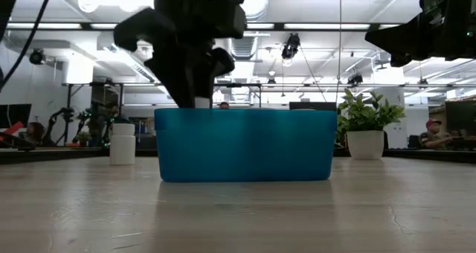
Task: Pick and place pill bottles into a basket
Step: Put the medicine bottle into the blue bin
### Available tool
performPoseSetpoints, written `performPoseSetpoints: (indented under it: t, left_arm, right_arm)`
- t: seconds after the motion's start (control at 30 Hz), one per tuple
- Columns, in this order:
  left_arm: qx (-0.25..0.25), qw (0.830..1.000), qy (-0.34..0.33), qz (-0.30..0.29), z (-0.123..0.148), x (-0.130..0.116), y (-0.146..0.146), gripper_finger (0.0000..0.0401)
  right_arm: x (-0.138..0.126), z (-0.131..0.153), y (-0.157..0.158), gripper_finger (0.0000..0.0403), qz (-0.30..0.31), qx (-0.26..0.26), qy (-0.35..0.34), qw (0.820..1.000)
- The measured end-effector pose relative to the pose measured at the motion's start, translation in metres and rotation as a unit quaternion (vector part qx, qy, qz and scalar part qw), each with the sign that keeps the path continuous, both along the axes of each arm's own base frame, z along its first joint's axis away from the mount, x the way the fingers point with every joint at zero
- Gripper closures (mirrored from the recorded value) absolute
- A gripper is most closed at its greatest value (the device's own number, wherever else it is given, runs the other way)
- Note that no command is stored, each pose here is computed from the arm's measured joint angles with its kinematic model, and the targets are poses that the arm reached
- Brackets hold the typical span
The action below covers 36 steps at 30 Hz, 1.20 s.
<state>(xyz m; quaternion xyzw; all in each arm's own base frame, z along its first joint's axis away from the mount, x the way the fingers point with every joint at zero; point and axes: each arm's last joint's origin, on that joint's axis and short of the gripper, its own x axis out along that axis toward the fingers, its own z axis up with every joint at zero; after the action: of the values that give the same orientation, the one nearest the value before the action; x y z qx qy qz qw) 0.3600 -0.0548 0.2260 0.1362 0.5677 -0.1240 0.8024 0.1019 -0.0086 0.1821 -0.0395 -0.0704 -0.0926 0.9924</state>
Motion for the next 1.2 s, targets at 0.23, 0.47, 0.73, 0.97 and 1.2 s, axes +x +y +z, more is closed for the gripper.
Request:
performPoseSetpoints:
  t: [0.23, 0.47, 0.73, 0.97, 1.2]
  left_arm:
    - [0.005, 1.000, 0.011, 0.002, -0.010, 0.004, 0.000, 0.0260]
    - [0.022, 1.000, 0.001, 0.011, -0.004, 0.002, 0.002, 0.0212]
    - [0.024, 1.000, -0.004, 0.013, 0.000, 0.001, 0.002, 0.0130]
    - [0.033, 0.999, 0.006, 0.016, 0.009, -0.006, 0.003, 0.0126]
    - [0.064, 0.998, 0.004, 0.026, 0.025, -0.019, 0.007, 0.0125]
  right_arm:
    - [0.000, 0.000, 0.000, 0.0394, 0.001, -0.001, 0.001, 1.000]
    - [0.000, 0.000, 0.000, 0.0394, 0.001, 0.000, 0.001, 1.000]
    - [0.000, -0.001, 0.000, 0.0394, 0.001, -0.001, 0.003, 1.000]
    - [0.000, 0.000, 0.000, 0.0394, 0.001, 0.000, 0.002, 1.000]
    - [0.000, -0.001, 0.000, 0.0394, 0.000, 0.000, 0.003, 1.000]
